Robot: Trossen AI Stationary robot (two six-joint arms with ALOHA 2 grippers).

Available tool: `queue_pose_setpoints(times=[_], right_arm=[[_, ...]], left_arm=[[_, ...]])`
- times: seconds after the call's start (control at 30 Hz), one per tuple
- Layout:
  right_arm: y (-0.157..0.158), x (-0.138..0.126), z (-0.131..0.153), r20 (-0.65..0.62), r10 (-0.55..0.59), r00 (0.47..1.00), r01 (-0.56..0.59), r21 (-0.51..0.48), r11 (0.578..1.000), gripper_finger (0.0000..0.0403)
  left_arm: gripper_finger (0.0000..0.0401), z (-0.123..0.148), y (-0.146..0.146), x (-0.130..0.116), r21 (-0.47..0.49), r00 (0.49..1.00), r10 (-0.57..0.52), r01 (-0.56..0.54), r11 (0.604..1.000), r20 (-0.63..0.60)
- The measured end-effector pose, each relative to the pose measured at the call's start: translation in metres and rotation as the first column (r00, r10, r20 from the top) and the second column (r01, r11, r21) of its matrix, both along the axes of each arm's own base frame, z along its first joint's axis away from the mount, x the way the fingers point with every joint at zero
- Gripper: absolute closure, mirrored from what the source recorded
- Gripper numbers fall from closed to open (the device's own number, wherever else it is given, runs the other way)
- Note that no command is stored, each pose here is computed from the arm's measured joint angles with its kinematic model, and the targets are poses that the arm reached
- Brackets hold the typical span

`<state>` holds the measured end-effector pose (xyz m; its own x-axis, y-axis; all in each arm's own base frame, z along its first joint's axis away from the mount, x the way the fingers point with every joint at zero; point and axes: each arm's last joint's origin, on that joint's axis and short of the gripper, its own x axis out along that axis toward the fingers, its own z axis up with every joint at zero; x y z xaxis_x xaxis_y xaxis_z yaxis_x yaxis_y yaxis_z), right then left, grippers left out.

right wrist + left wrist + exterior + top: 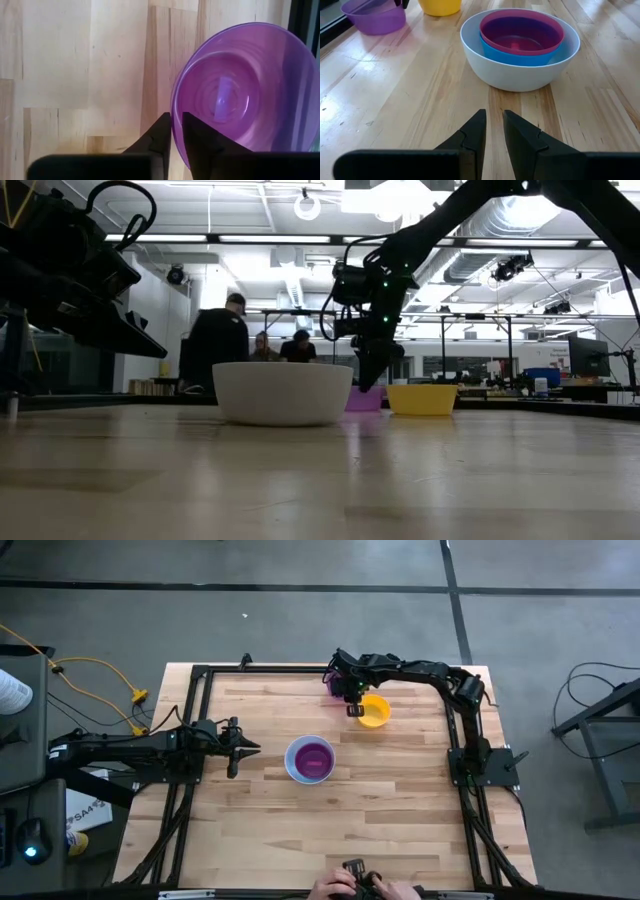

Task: Nest bowls inside each other
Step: Stack the purple bowl on the pink bowl

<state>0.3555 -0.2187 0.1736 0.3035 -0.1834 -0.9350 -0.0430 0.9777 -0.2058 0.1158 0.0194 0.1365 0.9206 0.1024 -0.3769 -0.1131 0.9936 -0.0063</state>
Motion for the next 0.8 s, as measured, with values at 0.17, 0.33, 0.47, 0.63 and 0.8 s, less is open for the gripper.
queue_pose_setpoints(times=[0.17, 0.33, 0.47, 0.63, 0.8], right_arm=[[0.0, 0.0, 0.0, 0.0, 0.005, 1.0, -0.005, -0.002, 1.0, 0.0389], [0.0, 0.0, 0.0, -0.005, 0.021, 1.0, -0.021, -0.012, 1.0, 0.0397], [0.0, 0.0, 0.0, -0.006, 0.027, 1.0, -0.027, -0.014, 1.0, 0.0398], [0.002, 0.002, 0.0, -0.02, 0.04, 0.999, -0.041, -0.035, 0.999, 0.0399], [0.01, 0.006, 0.001, -0.056, 0.06, 0.997, -0.064, -0.078, 0.995, 0.0399]], left_arm=[[0.0334, 0.0, 0.0, 0.0, 0.0, 1.0, 0.0, 0.0, 1.0, 0.0], [0.0334, 0.0, 0.0, 0.0, 0.0, 1.0, 0.0, 0.0, 1.0, 0.0], [0.0334, 0.0, 0.0, 0.0, 0.0, 1.0, 0.0, 0.0, 1.0, 0.0], [0.0334, 0.0, 0.0, 0.0, 0.0, 1.0, 0.0, 0.0, 1.0, 0.0], [0.0334, 0.0, 0.0, 0.0, 0.0, 1.0, 0.0, 0.0, 1.0, 0.0]])
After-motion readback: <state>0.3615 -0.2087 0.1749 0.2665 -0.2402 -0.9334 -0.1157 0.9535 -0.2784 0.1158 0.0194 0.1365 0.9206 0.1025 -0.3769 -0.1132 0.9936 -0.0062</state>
